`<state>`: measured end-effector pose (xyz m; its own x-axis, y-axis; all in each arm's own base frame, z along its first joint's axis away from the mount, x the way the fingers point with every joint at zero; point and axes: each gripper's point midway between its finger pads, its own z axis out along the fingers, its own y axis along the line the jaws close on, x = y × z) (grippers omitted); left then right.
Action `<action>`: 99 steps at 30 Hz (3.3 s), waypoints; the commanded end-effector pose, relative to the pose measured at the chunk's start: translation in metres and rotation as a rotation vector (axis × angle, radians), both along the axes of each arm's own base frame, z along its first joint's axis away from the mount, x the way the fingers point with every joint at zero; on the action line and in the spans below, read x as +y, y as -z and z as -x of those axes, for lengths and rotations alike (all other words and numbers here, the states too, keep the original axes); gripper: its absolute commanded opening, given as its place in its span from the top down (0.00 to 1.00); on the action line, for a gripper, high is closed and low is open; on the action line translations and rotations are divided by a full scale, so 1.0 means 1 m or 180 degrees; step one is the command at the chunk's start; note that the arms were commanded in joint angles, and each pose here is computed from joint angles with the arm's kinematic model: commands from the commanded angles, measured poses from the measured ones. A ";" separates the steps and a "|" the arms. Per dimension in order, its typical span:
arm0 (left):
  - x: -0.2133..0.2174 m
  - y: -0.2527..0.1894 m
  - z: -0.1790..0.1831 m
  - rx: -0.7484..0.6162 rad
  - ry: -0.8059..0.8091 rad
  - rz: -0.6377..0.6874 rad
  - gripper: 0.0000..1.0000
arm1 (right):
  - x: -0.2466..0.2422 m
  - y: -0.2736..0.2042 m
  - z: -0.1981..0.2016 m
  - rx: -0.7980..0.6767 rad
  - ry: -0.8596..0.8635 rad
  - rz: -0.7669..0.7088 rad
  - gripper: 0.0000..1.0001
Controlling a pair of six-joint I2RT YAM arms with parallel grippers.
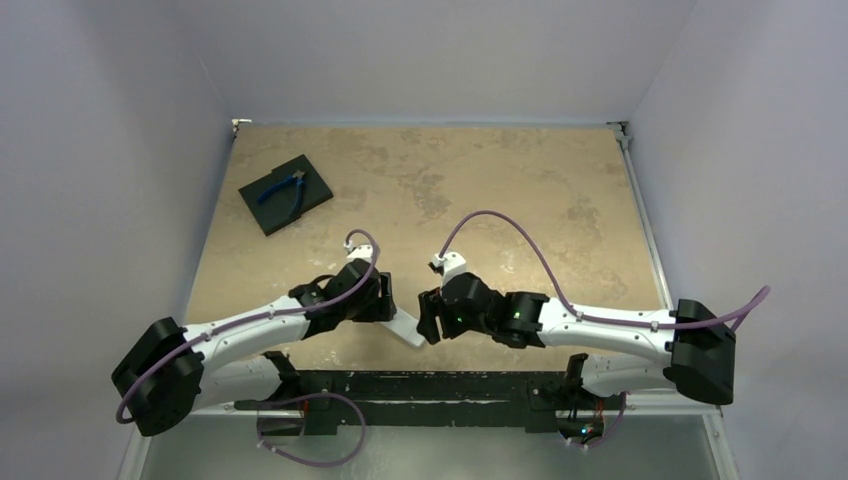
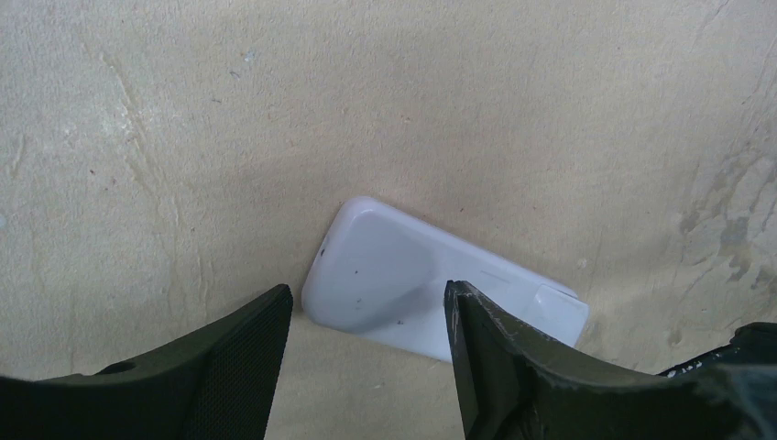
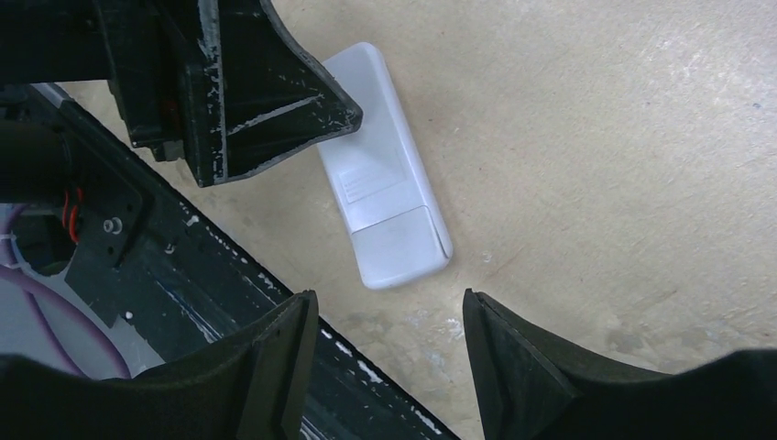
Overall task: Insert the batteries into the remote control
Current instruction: Load the battery cover into the remote control.
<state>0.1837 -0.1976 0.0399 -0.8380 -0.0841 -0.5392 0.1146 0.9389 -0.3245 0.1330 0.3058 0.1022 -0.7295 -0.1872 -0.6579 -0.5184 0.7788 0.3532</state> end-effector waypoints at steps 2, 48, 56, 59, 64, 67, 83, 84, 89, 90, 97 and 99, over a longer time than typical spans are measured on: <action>-0.010 -0.007 -0.013 -0.0233 0.0068 0.0088 0.37 | 0.012 -0.009 0.002 0.0041 -0.0014 -0.0280 0.34; -0.022 0.008 0.026 0.0225 0.0255 0.0758 0.40 | -0.005 0.019 -0.006 0.0193 0.0409 0.0086 0.39; -0.022 0.011 0.035 0.0298 0.0225 0.0937 0.41 | -0.018 0.030 -0.012 0.0239 0.0721 0.0262 0.52; -0.023 0.011 0.039 0.0327 0.0227 0.1000 0.42 | -0.020 0.031 -0.014 0.0243 0.0809 0.0269 0.57; -0.021 0.014 0.045 0.0381 0.0225 0.1042 0.44 | -0.024 0.034 -0.016 0.0250 0.0915 0.0303 0.61; -0.021 0.016 0.048 0.0413 0.0234 0.1053 0.47 | -0.027 0.036 -0.017 0.0258 0.0999 0.0333 0.63; -0.024 0.014 0.049 0.0374 0.0210 0.1245 0.59 | -0.029 0.046 -0.016 0.0332 0.1082 0.0368 0.64; -0.024 0.014 0.049 0.0376 0.0206 0.1244 0.59 | -0.029 0.046 -0.016 0.0332 0.1088 0.0374 0.64; -0.024 0.015 0.050 0.0377 0.0204 0.1244 0.61 | -0.031 0.050 -0.016 0.0334 0.1113 0.0415 0.64; -0.024 0.014 0.049 0.0372 0.0201 0.1246 0.61 | -0.032 0.052 -0.016 0.0338 0.1117 0.0427 0.65; -0.025 0.015 0.049 0.0378 0.0202 0.1249 0.62 | -0.031 0.056 -0.015 0.0360 0.1118 0.0454 0.66; -0.025 0.014 0.049 0.0377 0.0198 0.1255 0.62 | -0.031 0.057 -0.015 0.0364 0.1120 0.0461 0.67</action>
